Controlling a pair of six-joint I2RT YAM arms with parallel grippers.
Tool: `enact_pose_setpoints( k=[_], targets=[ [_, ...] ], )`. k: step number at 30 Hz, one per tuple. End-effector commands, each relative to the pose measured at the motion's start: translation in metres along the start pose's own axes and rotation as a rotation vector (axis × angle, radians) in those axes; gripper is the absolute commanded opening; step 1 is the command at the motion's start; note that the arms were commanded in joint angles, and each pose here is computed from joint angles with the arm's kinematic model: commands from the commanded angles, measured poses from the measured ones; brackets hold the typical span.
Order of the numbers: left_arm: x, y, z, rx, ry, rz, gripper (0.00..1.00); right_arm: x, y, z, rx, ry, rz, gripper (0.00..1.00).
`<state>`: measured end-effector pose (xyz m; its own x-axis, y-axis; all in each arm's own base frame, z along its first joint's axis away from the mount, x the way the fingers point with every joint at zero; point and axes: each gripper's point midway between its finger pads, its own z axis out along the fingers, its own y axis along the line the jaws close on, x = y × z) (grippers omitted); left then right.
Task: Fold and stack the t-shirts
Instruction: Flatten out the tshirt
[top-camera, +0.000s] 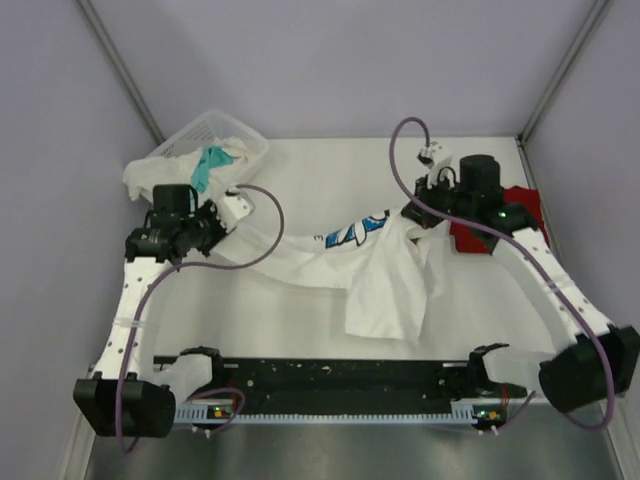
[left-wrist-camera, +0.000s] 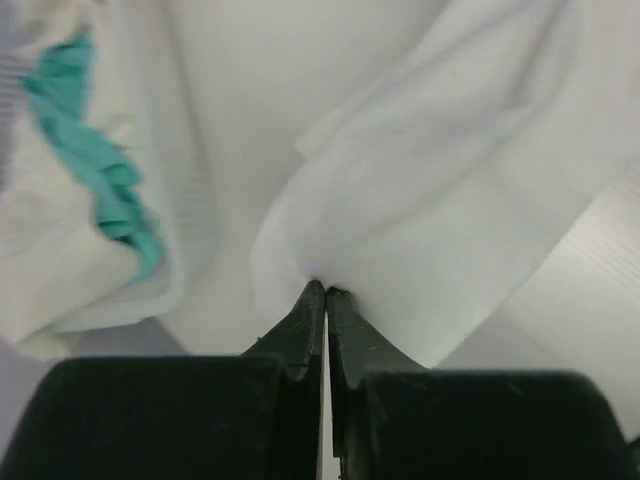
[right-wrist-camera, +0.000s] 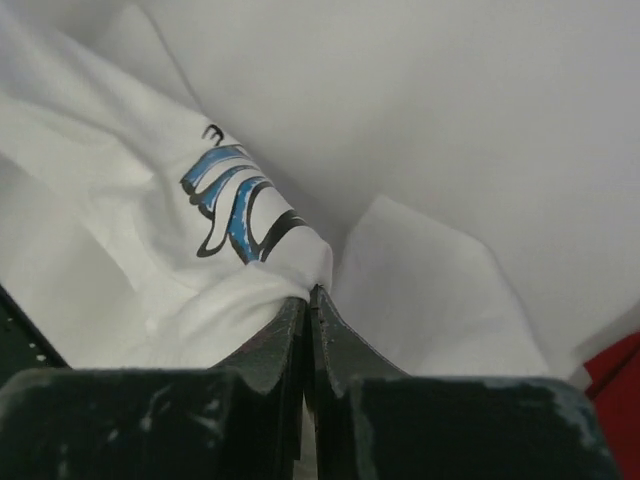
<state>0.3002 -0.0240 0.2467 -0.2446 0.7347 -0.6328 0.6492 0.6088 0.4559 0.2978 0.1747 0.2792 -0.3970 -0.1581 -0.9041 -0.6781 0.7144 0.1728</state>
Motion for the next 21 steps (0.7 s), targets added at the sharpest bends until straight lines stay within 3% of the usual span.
enact_pose_setpoints(
  k=[1,4,6,8,13,16,19,21],
  targets=[
    [0.033,-0.110,0.031,0.428,-0.021,0.027,0.00,0.041,-0.079,0.050,0.255,0.176,0.052,0.07],
    [0.065,-0.142,0.044,0.526,0.051,0.068,0.03,0.047,-0.116,0.079,0.366,0.268,0.107,0.37],
    [0.078,-0.146,0.048,0.542,0.101,0.065,0.40,0.040,-0.131,0.084,0.428,0.326,0.133,0.47],
    [0.087,-0.142,0.047,0.533,0.164,0.069,0.54,0.054,-0.134,0.081,0.487,0.387,0.209,0.52],
    [0.078,-0.129,0.033,0.474,0.141,0.130,0.62,0.091,-0.126,0.026,0.681,0.416,0.307,0.57],
    [0.077,-0.157,0.021,0.573,0.106,0.156,0.63,0.123,-0.091,-0.002,0.663,0.407,0.409,0.57],
    [0.096,-0.195,0.022,0.679,0.167,0.183,0.63,0.154,-0.050,-0.015,0.611,0.440,0.471,0.57],
    [0.113,-0.207,0.030,0.665,0.237,0.214,0.63,0.176,-0.027,-0.023,0.587,0.479,0.519,0.57]
  ],
)
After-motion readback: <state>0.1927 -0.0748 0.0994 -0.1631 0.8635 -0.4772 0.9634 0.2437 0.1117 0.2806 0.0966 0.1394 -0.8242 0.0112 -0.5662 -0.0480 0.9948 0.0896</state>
